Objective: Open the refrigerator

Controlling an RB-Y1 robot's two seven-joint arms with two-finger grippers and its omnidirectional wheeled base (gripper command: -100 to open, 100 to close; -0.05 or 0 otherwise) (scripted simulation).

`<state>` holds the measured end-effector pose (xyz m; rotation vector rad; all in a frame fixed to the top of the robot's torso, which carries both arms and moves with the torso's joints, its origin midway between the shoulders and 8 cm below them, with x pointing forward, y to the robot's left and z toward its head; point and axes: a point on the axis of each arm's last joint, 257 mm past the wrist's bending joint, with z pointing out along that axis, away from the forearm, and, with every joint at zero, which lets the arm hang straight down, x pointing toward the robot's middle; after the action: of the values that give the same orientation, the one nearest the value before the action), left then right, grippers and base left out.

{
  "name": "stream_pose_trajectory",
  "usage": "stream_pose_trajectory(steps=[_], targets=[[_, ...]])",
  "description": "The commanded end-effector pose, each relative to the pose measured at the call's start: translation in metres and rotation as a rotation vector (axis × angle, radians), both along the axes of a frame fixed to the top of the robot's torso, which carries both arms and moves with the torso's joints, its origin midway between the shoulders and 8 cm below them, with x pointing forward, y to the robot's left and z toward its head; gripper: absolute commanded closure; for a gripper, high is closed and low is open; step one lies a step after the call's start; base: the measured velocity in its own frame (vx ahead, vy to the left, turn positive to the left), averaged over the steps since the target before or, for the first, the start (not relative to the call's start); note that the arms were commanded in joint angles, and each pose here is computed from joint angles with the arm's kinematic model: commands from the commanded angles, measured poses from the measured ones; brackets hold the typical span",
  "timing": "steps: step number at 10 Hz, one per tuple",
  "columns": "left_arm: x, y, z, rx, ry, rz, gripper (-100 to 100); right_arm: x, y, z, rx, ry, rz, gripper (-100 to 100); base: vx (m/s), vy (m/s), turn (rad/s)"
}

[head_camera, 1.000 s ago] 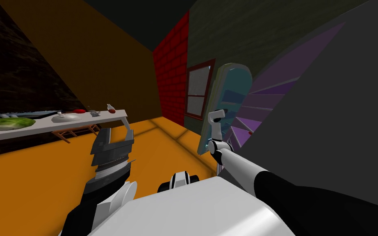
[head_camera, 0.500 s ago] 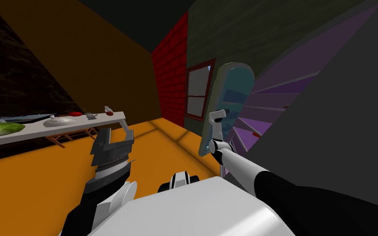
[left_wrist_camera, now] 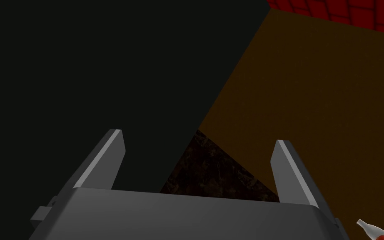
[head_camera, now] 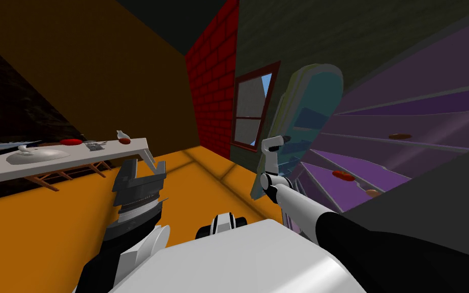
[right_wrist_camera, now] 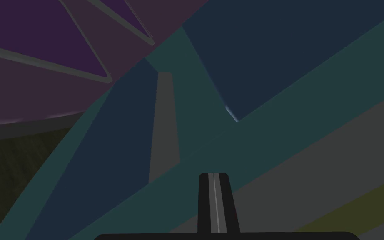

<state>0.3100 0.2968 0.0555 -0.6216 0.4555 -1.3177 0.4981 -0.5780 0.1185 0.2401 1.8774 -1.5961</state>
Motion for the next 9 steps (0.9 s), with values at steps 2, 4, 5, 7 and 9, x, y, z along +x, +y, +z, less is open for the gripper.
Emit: stream_pose_trajectory(steps=[2, 4, 5, 7, 9], targets=[[0.0, 0.0, 0.0, 0.0, 0.0, 0.0, 0, -0.012, -0.013, 0.002, -0.002, -0.003, -0.045, 100, 0.192, 0.103, -0.015], [0.0, 0.0, 0.0, 0.0, 0.0, 0.0, 0, -0.024, -0.022, 0.001, 0.004, -0.004, -0.086, -100, 0.172, 0.026, -0.022], [0.0, 0.0, 0.0, 0.0, 0.0, 0.0, 0, -0.027, -0.025, 0.0, 0.006, -0.005, -0.098, -100, 0.202, 0.048, -0.014], [0.0, 0.0, 0.0, 0.0, 0.0, 0.0, 0, -0.036, -0.032, -0.001, 0.009, -0.005, -0.129, -100, 0.176, 0.063, -0.012], [0.0, 0.0, 0.0, 0.0, 0.0, 0.0, 0, -0.047, -0.039, -0.003, 0.013, -0.007, -0.165, -100, 0.219, 0.066, -0.018]])
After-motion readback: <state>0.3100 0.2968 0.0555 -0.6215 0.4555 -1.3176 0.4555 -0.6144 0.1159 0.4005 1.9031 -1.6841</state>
